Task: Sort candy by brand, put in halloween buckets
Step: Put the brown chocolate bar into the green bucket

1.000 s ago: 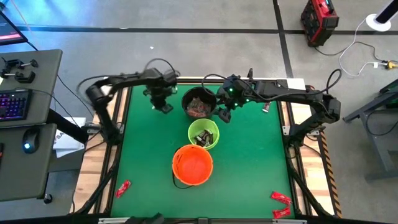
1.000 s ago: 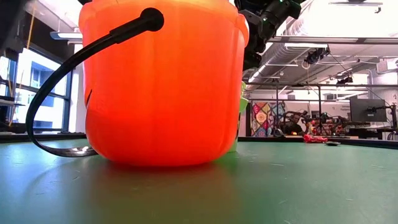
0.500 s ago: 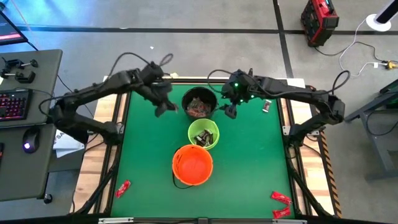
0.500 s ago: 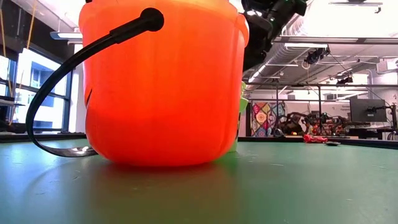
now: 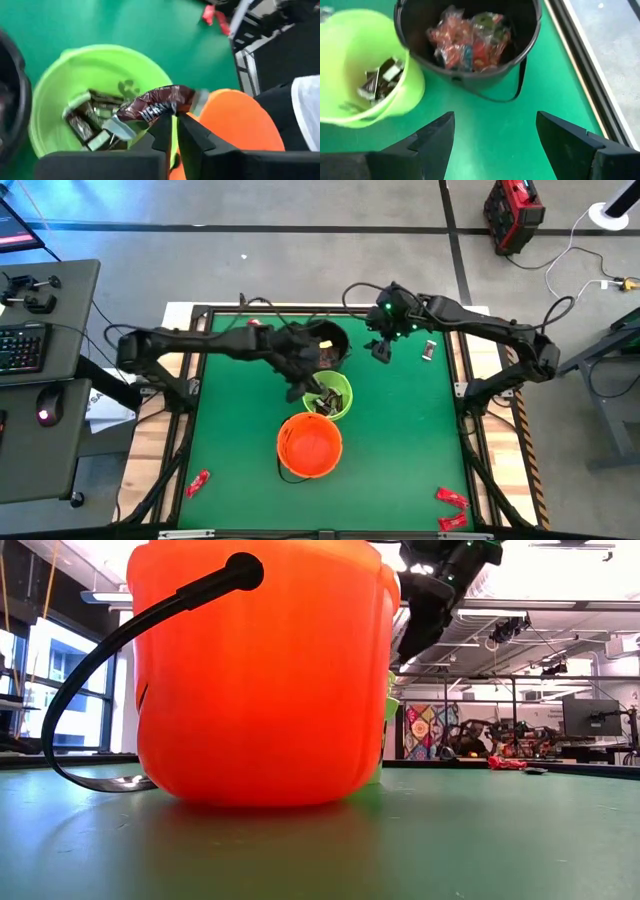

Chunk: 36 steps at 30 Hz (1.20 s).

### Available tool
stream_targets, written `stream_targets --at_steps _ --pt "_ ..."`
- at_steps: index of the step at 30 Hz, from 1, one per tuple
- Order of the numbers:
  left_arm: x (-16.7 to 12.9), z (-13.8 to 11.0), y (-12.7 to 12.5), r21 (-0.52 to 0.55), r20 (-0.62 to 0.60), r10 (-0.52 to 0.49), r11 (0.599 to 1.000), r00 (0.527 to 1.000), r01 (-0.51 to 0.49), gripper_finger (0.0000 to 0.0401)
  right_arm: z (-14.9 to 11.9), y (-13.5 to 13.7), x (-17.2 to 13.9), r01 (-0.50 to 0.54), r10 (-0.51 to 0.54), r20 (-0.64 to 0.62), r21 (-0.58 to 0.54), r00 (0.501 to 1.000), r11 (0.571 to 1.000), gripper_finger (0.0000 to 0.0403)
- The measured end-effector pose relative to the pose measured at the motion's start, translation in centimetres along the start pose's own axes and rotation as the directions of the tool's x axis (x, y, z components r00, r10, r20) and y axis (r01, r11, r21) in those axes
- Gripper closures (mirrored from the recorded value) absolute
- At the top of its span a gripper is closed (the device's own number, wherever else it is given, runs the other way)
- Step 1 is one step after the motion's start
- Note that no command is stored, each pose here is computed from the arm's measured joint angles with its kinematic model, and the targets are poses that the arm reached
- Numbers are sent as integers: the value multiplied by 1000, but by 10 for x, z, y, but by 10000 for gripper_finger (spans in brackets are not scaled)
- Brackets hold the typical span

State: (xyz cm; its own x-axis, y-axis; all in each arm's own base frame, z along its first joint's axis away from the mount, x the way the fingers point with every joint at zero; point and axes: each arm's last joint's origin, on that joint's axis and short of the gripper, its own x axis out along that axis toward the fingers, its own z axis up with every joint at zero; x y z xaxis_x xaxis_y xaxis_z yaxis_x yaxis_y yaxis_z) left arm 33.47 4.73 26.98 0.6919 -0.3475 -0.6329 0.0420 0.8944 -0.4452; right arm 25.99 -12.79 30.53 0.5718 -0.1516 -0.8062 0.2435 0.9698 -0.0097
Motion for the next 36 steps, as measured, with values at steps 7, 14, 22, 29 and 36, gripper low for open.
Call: stream_targets --at_steps 7,14,22,29,36 --pt "18 -3 10 -83 -29 2 997 1000 -4 302 -5 0 0 -10 8 -49 -27 999 1000 130" --pt "-13 2 19 -159 16 24 987 1000 -21 201 -20 -18 -1 141 -113 -167 164 979 976 130" --pt "-101 1 42 -163 147 275 954 950 -251 169 -104 -66 29 379 -139 -409 596 902 708 130" --pt "-142 0 59 -210 246 433 897 867 -388 169 -151 -91 32 627 -266 -570 730 778 272 130" --pt "-156 -4 78 -274 241 493 861 836 -429 169 -155 -96 37 628 -269 -593 775 759 63 130"
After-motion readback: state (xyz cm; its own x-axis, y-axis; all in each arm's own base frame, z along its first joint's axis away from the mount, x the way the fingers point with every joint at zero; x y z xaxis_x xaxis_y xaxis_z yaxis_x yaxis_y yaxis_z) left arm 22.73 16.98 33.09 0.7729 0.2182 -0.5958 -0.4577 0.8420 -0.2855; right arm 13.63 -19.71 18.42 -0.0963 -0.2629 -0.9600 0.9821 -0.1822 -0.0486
